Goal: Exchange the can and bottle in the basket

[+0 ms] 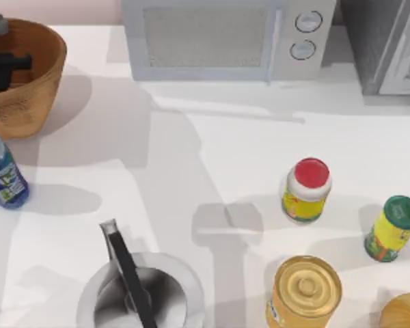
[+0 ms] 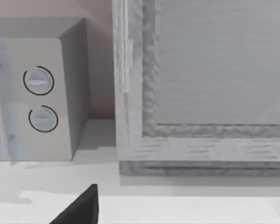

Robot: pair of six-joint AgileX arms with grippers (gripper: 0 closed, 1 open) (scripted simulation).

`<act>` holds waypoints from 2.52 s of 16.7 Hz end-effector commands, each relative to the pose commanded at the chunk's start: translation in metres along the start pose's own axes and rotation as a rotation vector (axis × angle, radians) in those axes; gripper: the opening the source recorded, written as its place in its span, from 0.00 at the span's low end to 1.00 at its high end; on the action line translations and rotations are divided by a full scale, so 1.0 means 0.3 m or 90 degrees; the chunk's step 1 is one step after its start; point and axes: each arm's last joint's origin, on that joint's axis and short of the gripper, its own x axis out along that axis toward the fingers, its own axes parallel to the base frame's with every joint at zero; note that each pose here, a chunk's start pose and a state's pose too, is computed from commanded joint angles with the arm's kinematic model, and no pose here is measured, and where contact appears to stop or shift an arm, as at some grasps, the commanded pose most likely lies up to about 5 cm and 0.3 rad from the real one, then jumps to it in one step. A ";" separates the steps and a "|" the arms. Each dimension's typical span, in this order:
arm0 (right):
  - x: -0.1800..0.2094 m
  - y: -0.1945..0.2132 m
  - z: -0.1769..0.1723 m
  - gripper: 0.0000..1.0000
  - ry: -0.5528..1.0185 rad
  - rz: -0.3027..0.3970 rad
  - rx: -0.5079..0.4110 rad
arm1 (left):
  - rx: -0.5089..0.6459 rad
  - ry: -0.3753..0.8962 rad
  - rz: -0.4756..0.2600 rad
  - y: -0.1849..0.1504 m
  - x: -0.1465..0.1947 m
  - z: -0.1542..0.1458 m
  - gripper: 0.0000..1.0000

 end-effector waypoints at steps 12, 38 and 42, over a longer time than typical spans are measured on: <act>0.000 0.000 0.000 1.00 0.000 0.000 0.000 | 0.014 -0.352 0.033 -0.148 -0.563 -0.516 0.00; 0.000 0.000 0.000 1.00 0.000 0.000 0.000 | 0.043 -0.919 -0.001 -0.225 -0.215 -1.264 0.00; 0.000 0.000 0.000 1.00 0.000 0.000 0.000 | 0.122 -0.944 -0.086 -0.258 -0.334 -1.200 0.00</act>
